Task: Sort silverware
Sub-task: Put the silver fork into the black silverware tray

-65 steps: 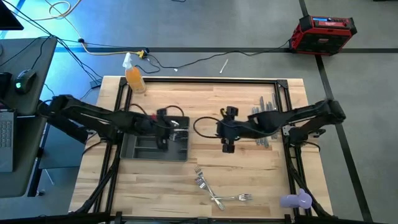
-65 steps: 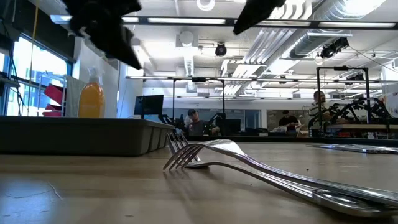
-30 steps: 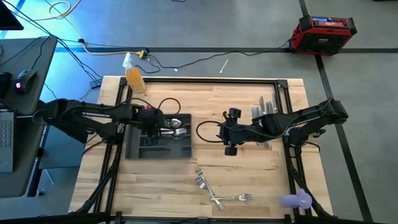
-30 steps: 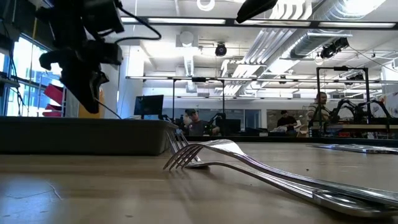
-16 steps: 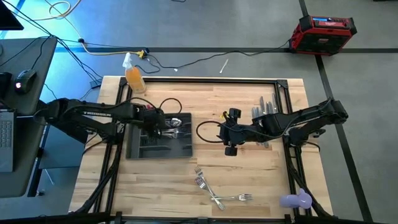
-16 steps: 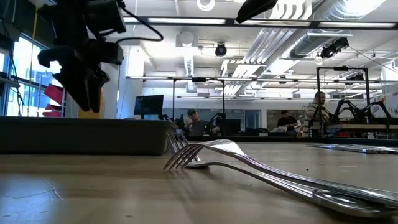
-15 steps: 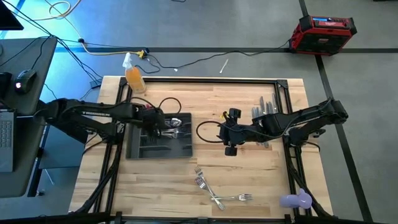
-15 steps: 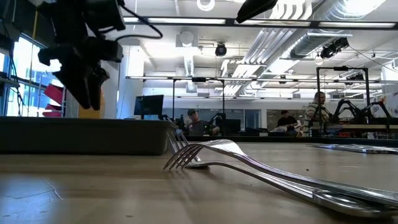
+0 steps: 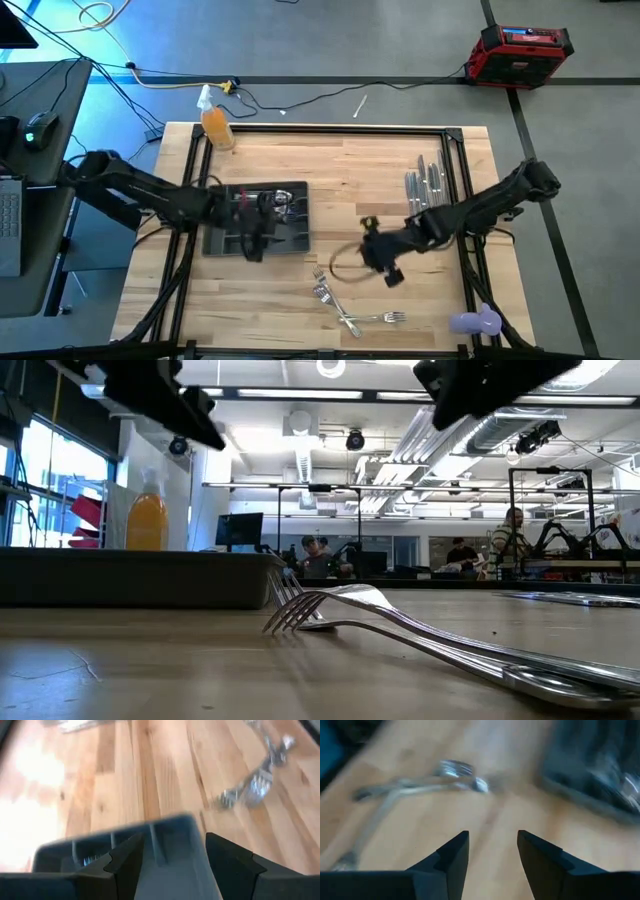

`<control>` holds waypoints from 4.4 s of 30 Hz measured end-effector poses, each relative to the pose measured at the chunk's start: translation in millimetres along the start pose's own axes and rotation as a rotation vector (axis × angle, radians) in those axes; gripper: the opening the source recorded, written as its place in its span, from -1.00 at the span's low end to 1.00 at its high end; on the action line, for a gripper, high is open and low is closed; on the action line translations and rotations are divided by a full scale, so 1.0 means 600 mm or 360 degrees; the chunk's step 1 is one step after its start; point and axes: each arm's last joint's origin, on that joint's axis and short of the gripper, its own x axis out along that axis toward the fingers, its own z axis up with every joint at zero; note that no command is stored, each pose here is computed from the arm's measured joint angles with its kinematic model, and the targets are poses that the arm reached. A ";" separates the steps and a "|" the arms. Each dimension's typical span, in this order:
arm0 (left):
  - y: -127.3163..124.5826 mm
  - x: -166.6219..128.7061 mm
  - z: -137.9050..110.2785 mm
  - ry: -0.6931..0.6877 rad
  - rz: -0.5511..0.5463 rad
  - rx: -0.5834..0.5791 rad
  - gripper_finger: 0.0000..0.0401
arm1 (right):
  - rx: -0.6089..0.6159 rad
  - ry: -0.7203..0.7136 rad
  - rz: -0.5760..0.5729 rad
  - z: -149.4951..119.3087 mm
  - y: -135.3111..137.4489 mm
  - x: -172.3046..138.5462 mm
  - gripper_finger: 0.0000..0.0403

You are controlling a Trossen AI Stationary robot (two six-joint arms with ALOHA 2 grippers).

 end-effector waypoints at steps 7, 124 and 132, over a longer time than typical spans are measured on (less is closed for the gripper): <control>-0.053 -0.020 0.011 -0.0144 0.0137 -0.0183 -0.07 | -0.0481 -0.0278 0.0062 0.011 0.038 0.073 -0.28; -0.121 -0.150 -0.033 -0.0398 0.0300 -0.0249 -0.07 | 0.0655 0.1571 -0.0442 -0.060 -0.167 0.141 -1.00; -0.122 -0.151 -0.033 -0.0401 0.0297 -0.0258 -0.07 | 0.0638 0.1113 -0.0669 0.005 -0.214 0.135 -1.00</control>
